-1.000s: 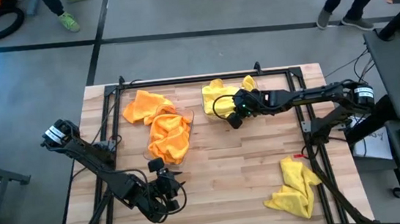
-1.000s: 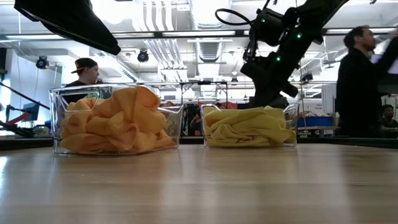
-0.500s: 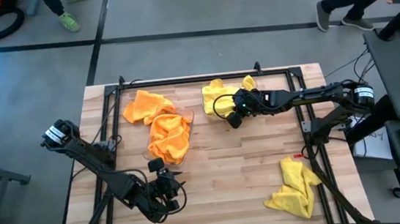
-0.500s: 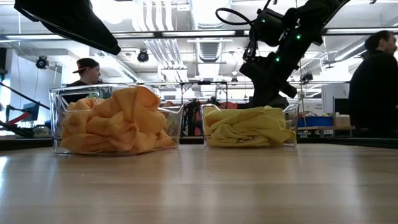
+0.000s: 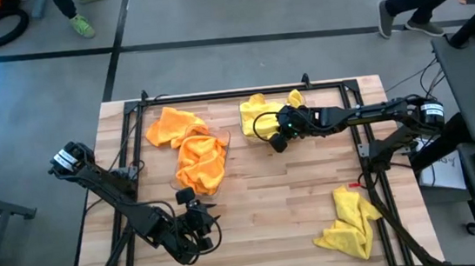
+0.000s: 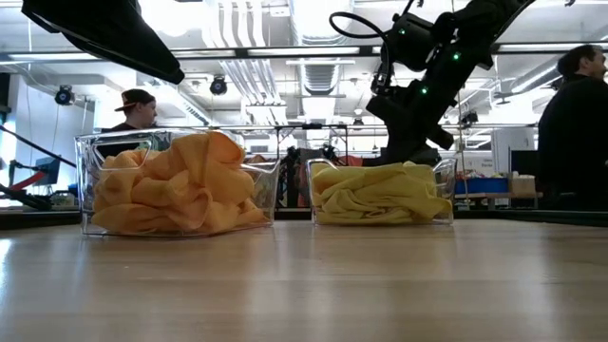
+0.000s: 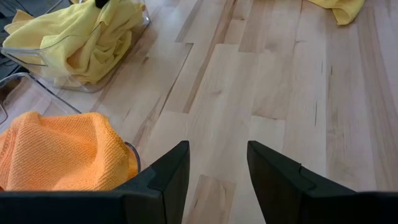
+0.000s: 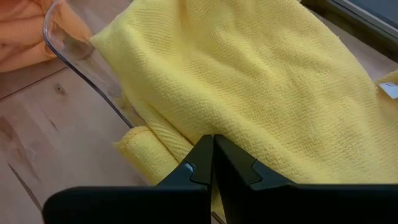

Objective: Sort microfiber towel by color & place in baskets
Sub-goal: Put the yellow microfiber towel into the right transparent bin, then put the orange microfiber towel into the left transparent bin

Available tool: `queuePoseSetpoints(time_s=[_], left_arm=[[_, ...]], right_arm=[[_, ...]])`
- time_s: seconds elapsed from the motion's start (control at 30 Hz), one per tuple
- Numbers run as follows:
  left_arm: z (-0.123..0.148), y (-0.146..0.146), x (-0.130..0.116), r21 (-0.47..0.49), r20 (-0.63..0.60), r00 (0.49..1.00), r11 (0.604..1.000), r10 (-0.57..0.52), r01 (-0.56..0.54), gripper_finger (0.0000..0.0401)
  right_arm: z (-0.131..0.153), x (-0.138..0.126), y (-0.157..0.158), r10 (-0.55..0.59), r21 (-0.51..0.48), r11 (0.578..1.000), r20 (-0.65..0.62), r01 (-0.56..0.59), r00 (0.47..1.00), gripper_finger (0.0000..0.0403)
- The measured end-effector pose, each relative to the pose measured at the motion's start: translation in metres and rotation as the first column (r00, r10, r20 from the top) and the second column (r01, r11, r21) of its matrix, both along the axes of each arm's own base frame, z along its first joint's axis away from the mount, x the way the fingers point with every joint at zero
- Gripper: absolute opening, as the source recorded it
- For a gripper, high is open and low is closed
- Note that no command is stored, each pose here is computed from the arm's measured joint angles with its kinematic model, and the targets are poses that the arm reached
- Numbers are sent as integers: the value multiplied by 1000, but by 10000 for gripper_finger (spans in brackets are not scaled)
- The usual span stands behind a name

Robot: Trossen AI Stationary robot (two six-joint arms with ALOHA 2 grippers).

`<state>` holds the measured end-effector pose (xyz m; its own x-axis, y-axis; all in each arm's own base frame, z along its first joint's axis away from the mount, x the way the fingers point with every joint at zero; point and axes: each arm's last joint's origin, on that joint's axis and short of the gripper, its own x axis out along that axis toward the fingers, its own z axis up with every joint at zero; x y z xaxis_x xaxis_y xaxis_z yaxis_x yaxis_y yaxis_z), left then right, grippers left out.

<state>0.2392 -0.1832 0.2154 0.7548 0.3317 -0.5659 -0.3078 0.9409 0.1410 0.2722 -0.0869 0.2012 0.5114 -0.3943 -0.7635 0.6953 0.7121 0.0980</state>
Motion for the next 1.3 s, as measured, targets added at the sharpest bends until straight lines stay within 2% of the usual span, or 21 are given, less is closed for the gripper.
queuePoseSetpoints(time_s=[0.53,1.03,1.3], left_arm=[[0,0,0,0,0,1000,1000,0,0,146],[0,0,0,0,0,1000,1000,0,0,146],[0,0,0,-1,1,1000,1000,0,0,146]], right_arm=[[-8,-4,1,-1,6,1000,-23,1,1000,9],[-8,-2,1,39,-32,999,-8,-39,999,9],[8,4,-1,64,-69,996,30,-61,998,9]])
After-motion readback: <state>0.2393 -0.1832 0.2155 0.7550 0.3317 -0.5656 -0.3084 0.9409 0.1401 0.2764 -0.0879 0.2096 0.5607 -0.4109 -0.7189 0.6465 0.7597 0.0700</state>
